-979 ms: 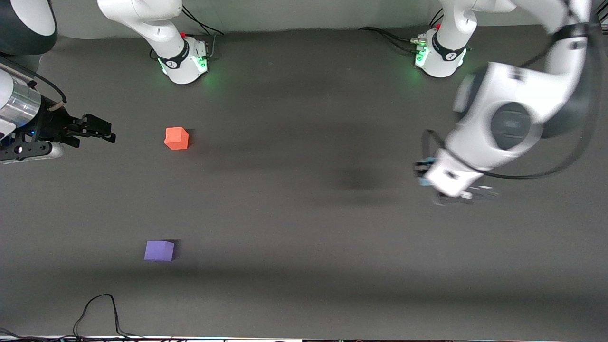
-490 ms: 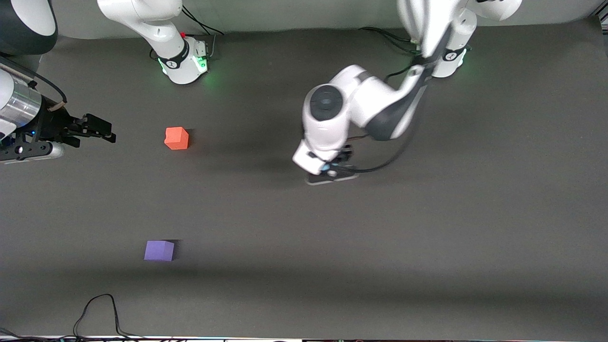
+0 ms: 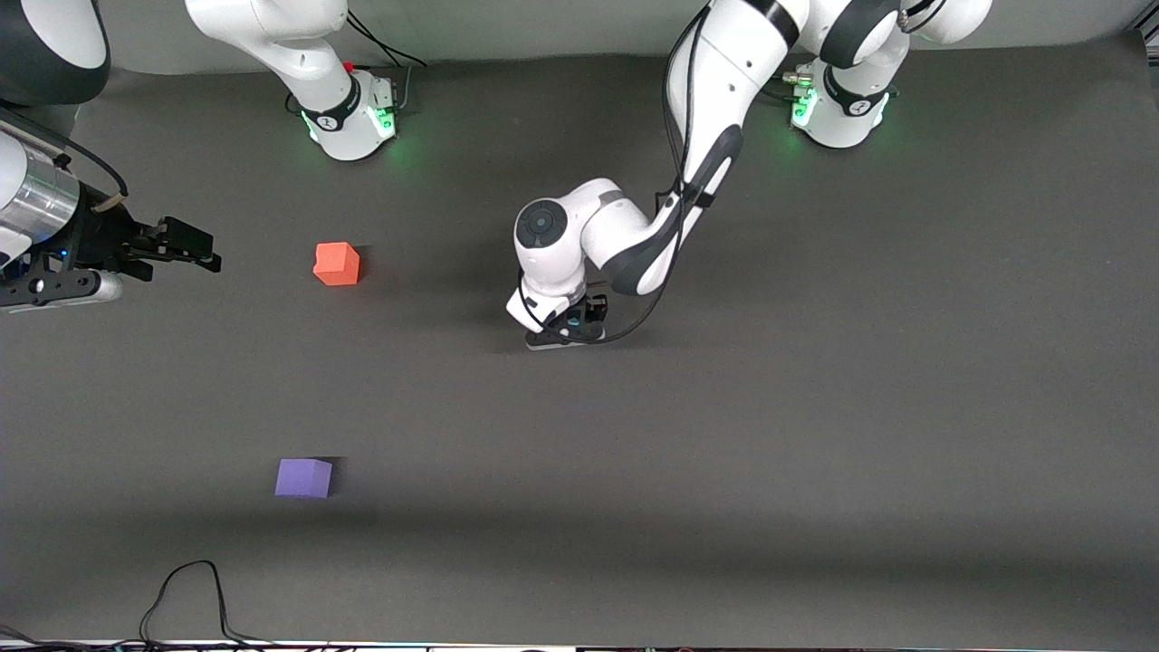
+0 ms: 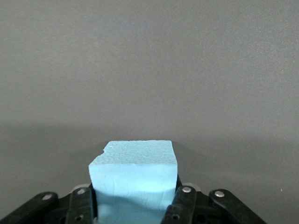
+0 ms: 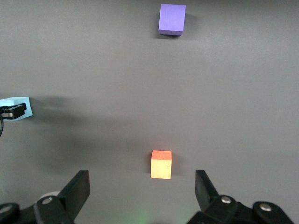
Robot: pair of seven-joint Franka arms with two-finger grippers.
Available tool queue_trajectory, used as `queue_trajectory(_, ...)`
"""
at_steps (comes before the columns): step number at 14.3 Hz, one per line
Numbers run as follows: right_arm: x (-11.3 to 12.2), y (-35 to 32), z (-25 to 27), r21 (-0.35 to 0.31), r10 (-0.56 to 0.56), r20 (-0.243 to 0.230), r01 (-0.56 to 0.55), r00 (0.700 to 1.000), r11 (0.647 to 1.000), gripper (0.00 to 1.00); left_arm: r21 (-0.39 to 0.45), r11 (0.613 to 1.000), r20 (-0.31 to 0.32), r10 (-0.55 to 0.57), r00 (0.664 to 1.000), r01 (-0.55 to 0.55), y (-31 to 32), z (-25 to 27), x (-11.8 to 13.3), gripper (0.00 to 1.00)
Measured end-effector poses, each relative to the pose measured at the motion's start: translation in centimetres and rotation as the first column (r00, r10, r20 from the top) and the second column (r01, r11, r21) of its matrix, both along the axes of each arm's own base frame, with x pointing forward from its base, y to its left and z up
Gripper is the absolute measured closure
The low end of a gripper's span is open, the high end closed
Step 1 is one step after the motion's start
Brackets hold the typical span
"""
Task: Place blue block between orange and purple blocks
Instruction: 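Carry the blue block with the left gripper toward the table middle, then lower the blue block, open the left gripper and withdraw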
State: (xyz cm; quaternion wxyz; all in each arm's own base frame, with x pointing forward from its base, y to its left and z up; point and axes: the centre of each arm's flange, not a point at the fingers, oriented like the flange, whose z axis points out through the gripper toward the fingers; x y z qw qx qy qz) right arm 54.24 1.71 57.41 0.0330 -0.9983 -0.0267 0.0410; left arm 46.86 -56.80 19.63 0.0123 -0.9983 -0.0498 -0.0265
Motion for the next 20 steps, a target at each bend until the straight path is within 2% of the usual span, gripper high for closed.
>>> queue_trajectory(2,0.0,0.0,0.0,0.000,0.000,0.000,0.000,1.000,1.000,0.00,-0.007,1.000,0.006,0.000,1.000,0.000,-0.1,0.0,0.1,0.47)
queue_trajectory(3,0.0,0.0,0.0,0.000,0.000,0.000,0.000,1.000,1.000,0.00,-0.009,1.000,0.008,0.000,1.000,0.000,-0.2,0.1,0.2,0.41)
queue_trajectory(7,0.0,0.0,0.0,0.000,0.000,0.000,0.000,1.000,1.000,0.00,-0.014,1.000,0.029,0.017,0.999,-0.016,0.3,1.5,1.6,0.01)
queue_trajectory(10,0.0,0.0,0.0,0.000,0.000,0.000,0.000,1.000,1.000,0.00,-0.001,0.997,0.017,0.083,0.996,-0.083,3.8,6.5,6.4,0.00)
queue_trajectory(13,0.0,0.6,-0.1,0.000,0.014,-0.001,-0.014,1.000,1.000,0.00,-0.073,0.986,-0.016,0.148,0.989,-0.149,10.6,15.6,12.2,0.00)
queue_trajectory(16,-0.2,3.6,-0.1,0.005,0.066,-0.002,-0.066,0.998,0.998,0.00,-0.088,0.985,-0.098,0.139,0.985,-0.148,21.0,23.0,16.2,0.00)
queue_trajectory(18,-0.5,6.9,-0.2,0.018,0.089,-0.005,-0.089,0.996,0.996,0.00,-0.095,0.987,-0.138,0.117,0.983,-0.131,29.7,26.0,18.6,0.00)
queue_trajectory(20,-0.7,11.1,-0.4,0.018,0.072,0.000,-0.072,0.997,0.997,0.00,-0.102,0.989,-0.159,0.091,0.983,-0.108,38.6,27.7,19.8,0.00)
